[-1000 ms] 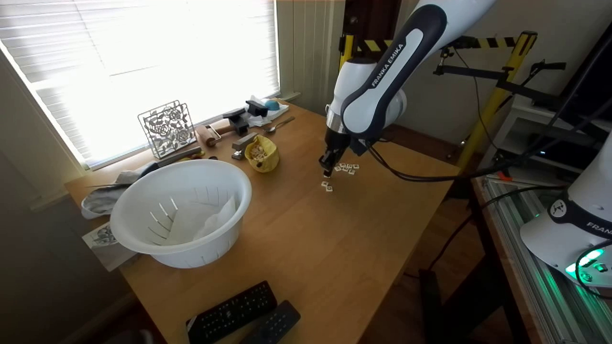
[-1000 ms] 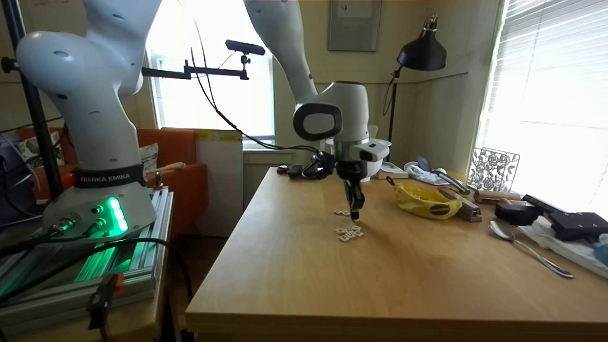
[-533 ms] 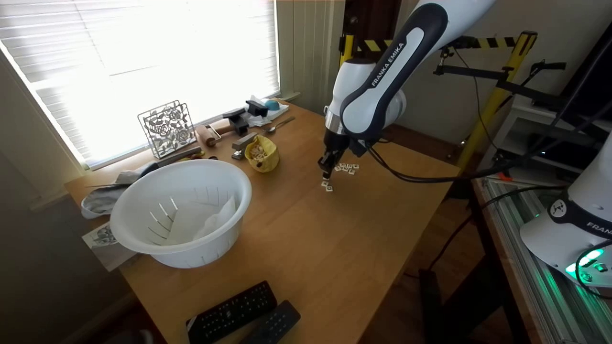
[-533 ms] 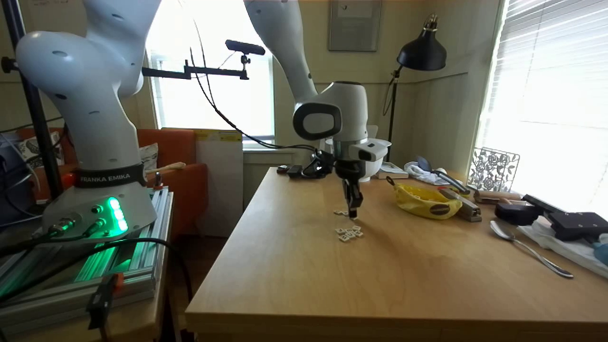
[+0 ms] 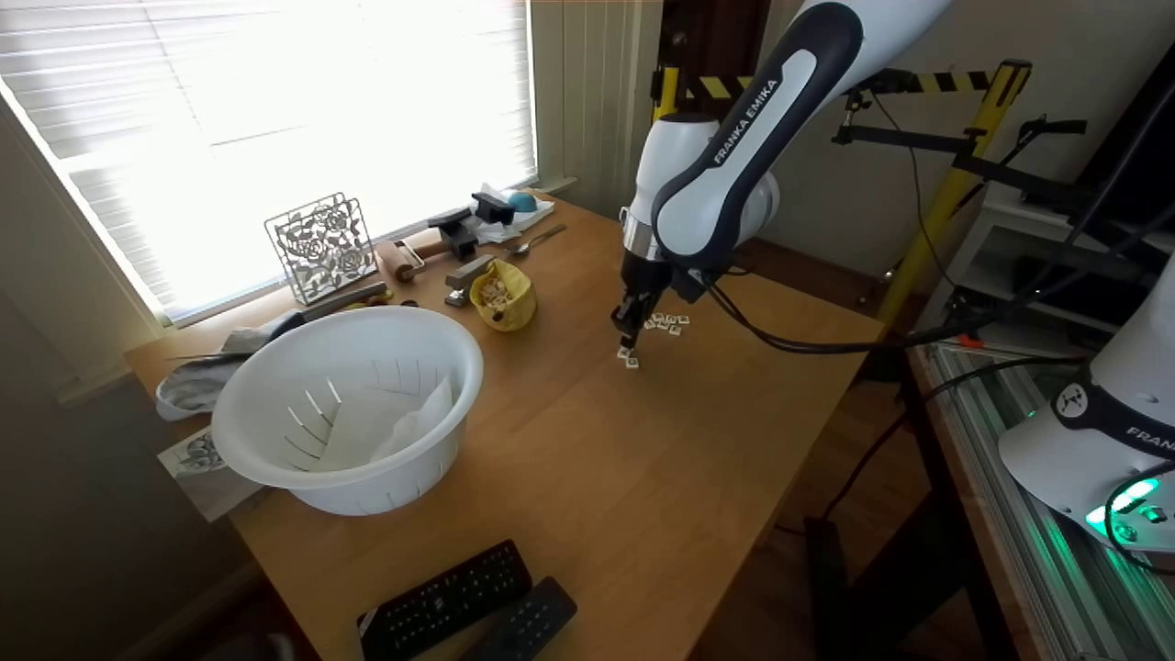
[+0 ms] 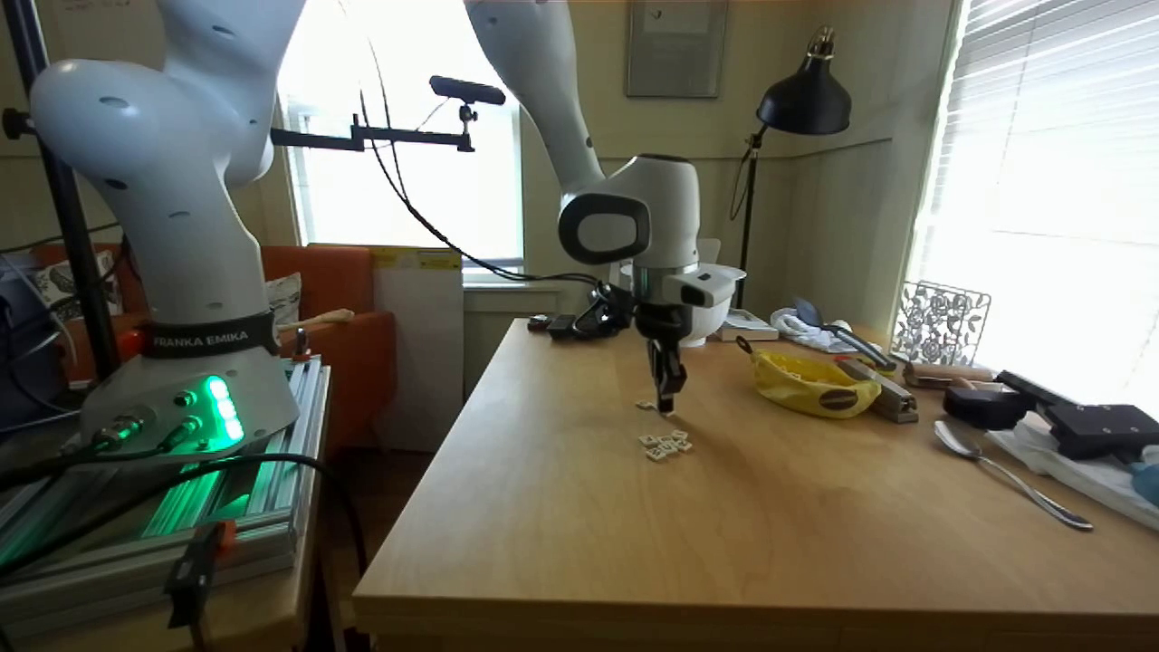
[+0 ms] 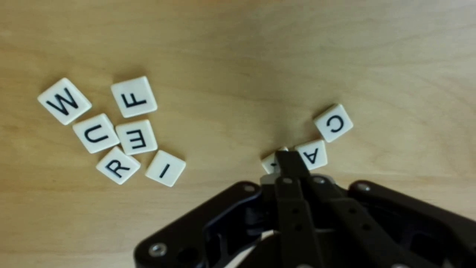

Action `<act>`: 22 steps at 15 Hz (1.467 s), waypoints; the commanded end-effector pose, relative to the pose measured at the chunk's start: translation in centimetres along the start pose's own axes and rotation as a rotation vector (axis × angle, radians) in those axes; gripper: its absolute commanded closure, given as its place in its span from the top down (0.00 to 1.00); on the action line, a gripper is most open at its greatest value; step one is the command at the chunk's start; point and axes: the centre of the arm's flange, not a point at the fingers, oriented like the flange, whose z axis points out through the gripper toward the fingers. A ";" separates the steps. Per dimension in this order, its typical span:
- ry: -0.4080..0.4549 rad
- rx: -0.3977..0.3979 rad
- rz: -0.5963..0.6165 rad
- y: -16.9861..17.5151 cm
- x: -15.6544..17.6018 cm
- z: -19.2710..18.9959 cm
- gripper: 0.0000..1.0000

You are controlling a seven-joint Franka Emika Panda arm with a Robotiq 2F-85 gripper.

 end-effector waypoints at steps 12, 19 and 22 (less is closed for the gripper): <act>0.027 0.036 -0.028 -0.1 0.0 -3.2 0.00; 0.005 0.061 -0.165 -0.9 -0.2 -1.8 0.00; -0.005 0.061 -0.231 -0.9 -0.3 -1.2 0.00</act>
